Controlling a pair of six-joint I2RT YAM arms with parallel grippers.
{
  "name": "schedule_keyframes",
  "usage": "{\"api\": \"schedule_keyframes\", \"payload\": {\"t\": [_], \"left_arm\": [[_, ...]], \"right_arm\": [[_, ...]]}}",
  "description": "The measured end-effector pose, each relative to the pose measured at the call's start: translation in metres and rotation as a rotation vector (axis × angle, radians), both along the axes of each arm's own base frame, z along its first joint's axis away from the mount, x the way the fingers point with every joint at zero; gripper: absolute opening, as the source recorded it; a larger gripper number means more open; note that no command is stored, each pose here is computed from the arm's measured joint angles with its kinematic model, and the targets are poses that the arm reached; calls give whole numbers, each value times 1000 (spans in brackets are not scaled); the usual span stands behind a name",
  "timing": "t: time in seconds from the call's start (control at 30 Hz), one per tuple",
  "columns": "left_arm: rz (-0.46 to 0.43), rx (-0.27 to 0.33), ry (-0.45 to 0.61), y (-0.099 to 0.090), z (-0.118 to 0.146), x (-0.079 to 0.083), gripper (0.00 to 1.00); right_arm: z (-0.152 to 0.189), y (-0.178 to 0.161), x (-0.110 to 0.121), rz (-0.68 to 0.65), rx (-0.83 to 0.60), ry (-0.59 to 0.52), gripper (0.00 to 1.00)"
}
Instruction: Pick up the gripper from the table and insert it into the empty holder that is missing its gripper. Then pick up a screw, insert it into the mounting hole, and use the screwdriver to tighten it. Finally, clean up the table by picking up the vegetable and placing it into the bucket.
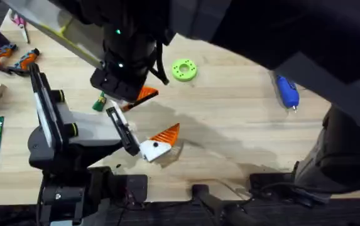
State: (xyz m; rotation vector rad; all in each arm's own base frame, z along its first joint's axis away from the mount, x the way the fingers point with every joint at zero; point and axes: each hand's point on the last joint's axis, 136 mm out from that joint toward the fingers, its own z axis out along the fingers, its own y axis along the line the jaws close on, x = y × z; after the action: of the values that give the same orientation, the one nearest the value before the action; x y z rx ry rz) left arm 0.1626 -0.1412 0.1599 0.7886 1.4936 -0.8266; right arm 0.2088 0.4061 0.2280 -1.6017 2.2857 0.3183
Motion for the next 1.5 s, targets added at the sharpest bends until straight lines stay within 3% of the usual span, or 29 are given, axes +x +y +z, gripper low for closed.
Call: {"api": "schedule_keyframes", "payload": {"t": [1.4,1.5], "left_arm": [[-1,2,-4,0,0,0,985],[-1,2,-4,0,0,0,985]], "right_arm": [[-6,-1,-3,-3,-11,20,6],[-6,-1,-3,-5,-9,25,56]]}}
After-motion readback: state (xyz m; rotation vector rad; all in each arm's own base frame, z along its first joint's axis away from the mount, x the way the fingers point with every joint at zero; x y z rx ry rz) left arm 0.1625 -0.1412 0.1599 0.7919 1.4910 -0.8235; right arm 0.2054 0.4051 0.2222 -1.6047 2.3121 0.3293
